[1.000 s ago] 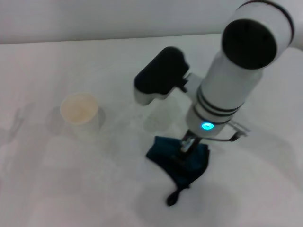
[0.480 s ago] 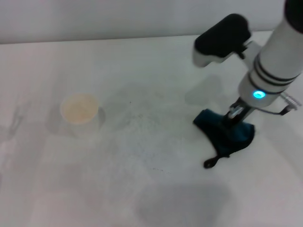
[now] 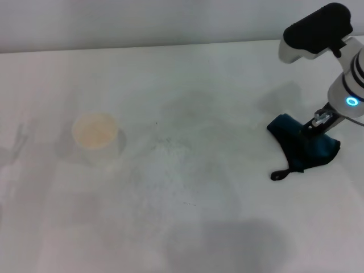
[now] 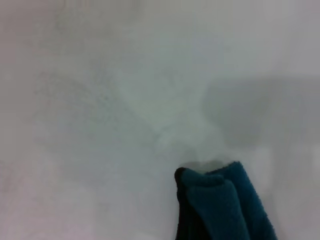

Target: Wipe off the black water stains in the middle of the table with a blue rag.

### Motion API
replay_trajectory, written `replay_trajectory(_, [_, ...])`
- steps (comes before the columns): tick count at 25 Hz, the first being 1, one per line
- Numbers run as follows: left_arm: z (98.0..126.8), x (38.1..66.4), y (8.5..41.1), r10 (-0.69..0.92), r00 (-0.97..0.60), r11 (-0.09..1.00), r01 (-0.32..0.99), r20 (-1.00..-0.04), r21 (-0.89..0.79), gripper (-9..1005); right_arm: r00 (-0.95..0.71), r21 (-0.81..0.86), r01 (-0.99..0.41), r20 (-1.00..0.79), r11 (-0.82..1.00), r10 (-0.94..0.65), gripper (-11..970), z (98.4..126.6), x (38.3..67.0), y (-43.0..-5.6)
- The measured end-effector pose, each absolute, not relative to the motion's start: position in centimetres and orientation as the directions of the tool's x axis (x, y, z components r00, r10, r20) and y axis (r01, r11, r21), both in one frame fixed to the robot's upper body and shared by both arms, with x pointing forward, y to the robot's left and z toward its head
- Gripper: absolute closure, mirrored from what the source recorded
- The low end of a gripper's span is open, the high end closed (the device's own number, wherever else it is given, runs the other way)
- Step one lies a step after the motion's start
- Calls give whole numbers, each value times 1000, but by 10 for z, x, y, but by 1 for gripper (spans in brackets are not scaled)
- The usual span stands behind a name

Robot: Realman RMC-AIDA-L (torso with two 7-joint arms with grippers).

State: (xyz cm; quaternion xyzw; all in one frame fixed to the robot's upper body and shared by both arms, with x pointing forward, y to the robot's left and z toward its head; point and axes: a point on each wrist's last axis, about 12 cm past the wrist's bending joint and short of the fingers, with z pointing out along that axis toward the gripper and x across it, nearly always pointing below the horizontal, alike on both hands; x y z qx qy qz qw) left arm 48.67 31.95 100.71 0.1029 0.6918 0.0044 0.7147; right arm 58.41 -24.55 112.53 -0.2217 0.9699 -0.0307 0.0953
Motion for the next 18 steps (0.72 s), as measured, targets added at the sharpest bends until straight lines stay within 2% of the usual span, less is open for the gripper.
replay_trajectory(8, [1007, 490, 318, 150, 38, 978, 139, -988, 154, 110, -876, -155, -404, -217, 902, -430, 893, 1126, 587, -259])
replay_trajectory(18, [1007, 490, 317, 146, 37, 979, 140, -989, 150, 109, -845, -44, -470, -265, 882, -464, 805, 1126, 584, -253])
